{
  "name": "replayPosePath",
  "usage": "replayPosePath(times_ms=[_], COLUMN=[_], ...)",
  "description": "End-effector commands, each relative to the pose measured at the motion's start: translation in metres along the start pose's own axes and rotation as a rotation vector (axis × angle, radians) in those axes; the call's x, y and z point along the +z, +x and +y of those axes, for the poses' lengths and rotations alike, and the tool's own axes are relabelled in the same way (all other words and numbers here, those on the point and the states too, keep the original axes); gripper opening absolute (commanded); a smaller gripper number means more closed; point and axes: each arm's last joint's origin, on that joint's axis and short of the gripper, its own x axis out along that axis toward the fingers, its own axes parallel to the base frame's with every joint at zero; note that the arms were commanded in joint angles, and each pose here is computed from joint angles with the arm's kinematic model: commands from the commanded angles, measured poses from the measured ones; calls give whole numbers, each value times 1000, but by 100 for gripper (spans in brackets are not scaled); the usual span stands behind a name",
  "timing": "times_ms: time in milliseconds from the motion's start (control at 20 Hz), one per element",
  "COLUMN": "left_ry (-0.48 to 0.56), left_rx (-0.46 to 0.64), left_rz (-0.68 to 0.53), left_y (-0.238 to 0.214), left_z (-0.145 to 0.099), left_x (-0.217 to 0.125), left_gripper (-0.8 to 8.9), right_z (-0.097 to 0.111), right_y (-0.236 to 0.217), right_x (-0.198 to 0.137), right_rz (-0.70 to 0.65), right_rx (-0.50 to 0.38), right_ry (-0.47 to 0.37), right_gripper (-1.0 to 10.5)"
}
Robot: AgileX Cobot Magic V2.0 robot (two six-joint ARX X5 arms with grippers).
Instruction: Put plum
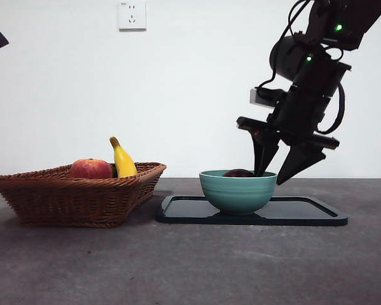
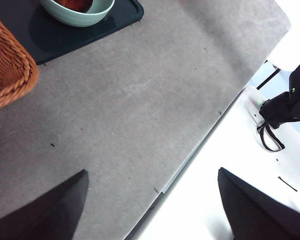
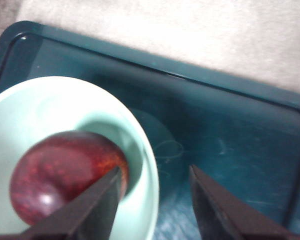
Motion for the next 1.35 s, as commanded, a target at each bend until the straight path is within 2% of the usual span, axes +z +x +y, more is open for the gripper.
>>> replayPosePath(times_ms=[50, 200, 300, 450, 700, 800, 1000, 1350], left_ry=[11, 12, 12, 12, 12, 12, 12, 12], left_rx=[-6, -5, -6, -5, -6, -6, -6, -5], left_rz=[-9, -9, -9, -10, -10, -9, -9, -10], left_y=[-1, -1, -1, -1, -1, -1, -1, -1], left_z=[-1, -1, -1, -1, -1, -1, -1, -1], left_x=[3, 3, 3, 3, 3, 3, 3, 3], left_gripper=[397, 397, 397, 397, 397, 397, 397, 397], right_z=[8, 18, 26, 33, 36, 37, 31, 24], right_y=[-29, -81, -124, -180, -238, -247, -242, -223], right_x=[14, 16, 10, -12, -50, -69, -117, -175], right_rz=[-96, -182, -217, -225, -236, -251, -233, -192], right_rx=[6, 28, 86, 110, 118, 165, 191, 350], right_ry=[-8, -31, -71, -128, -153, -168, -184, -213], right_gripper=[224, 224, 224, 224, 223, 224, 224, 223])
